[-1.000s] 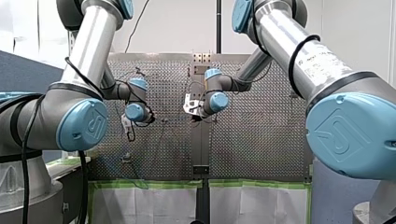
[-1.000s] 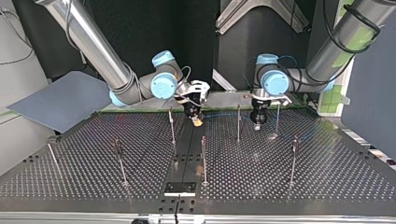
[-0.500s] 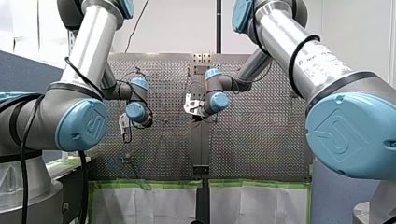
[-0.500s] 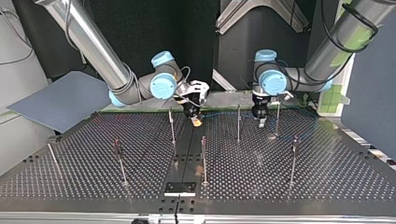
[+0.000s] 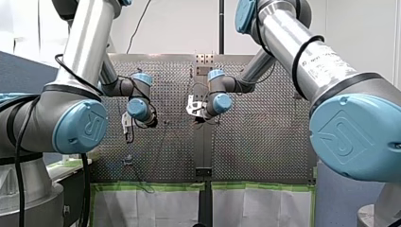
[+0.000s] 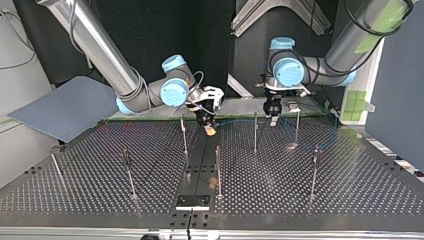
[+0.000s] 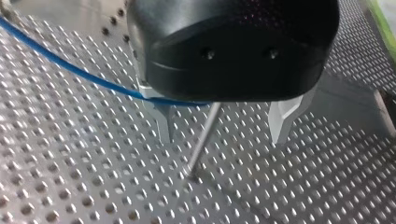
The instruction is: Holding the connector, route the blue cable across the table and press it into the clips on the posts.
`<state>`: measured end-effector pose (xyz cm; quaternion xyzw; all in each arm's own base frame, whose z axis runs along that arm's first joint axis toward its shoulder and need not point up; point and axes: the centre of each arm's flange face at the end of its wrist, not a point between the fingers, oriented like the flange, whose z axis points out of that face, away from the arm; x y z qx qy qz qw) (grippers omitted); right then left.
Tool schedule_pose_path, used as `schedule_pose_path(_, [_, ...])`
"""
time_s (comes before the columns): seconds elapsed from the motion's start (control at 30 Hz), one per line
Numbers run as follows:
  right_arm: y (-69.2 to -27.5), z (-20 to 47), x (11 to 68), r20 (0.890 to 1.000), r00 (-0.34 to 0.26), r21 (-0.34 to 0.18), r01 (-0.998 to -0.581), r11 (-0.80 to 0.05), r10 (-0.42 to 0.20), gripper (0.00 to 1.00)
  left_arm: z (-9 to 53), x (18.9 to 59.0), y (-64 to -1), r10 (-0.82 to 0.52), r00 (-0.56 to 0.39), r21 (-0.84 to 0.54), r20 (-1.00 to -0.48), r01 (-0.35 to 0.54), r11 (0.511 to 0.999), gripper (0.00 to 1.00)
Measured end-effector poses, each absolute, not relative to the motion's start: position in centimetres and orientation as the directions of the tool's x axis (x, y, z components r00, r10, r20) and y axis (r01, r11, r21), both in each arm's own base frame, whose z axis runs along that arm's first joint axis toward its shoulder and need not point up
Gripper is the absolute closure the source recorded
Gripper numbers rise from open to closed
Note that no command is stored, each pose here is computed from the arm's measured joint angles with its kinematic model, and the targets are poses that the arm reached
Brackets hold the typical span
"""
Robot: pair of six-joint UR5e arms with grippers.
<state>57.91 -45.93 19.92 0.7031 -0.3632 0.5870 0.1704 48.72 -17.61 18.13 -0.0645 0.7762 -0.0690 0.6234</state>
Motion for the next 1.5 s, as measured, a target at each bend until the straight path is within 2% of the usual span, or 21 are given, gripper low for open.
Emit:
schedule_pose_path(0.33, [-46.0,19.9,57.8,0.948,0.050,-0.188,-0.712,-0.676,-0.316,1.00,19.2,44.2,-19.7,-0.180,-0.225,-0.188,-0.958,0.015,0.982,0.00])
schedule_pose_path(0.6, [-46.4,19.9,57.3,0.947,0.051,-0.186,-0.718,-0.670,-0.317,1.00,21.8,42.3,-22.1,-0.199,-0.153,-0.205,-0.968,0.030,0.978,0.00])
schedule_pose_path(1.0, [-47.2,19.8,56.2,0.938,0.065,-0.185,-0.735,-0.652,-0.340,1.00,21.6,43.3,-27.2,-0.219,-0.132,-0.235,-0.967,0.114,0.965,0.00])
schedule_pose_path(1.27, [-47.7,19.9,55.7,0.938,0.063,-0.185,-0.741,-0.646,-0.341,1.00,20.6,43.9,-31.1,-0.234,-0.164,-0.260,-0.958,0.164,0.952,0.00])
schedule_pose_path(1.5, [-47.9,19.9,55.5,0.938,0.061,-0.185,-0.743,-0.643,-0.340,1.00,19.5,45.9,-32.4,-0.237,-0.168,-0.264,-0.957,0.158,0.952,0.00])
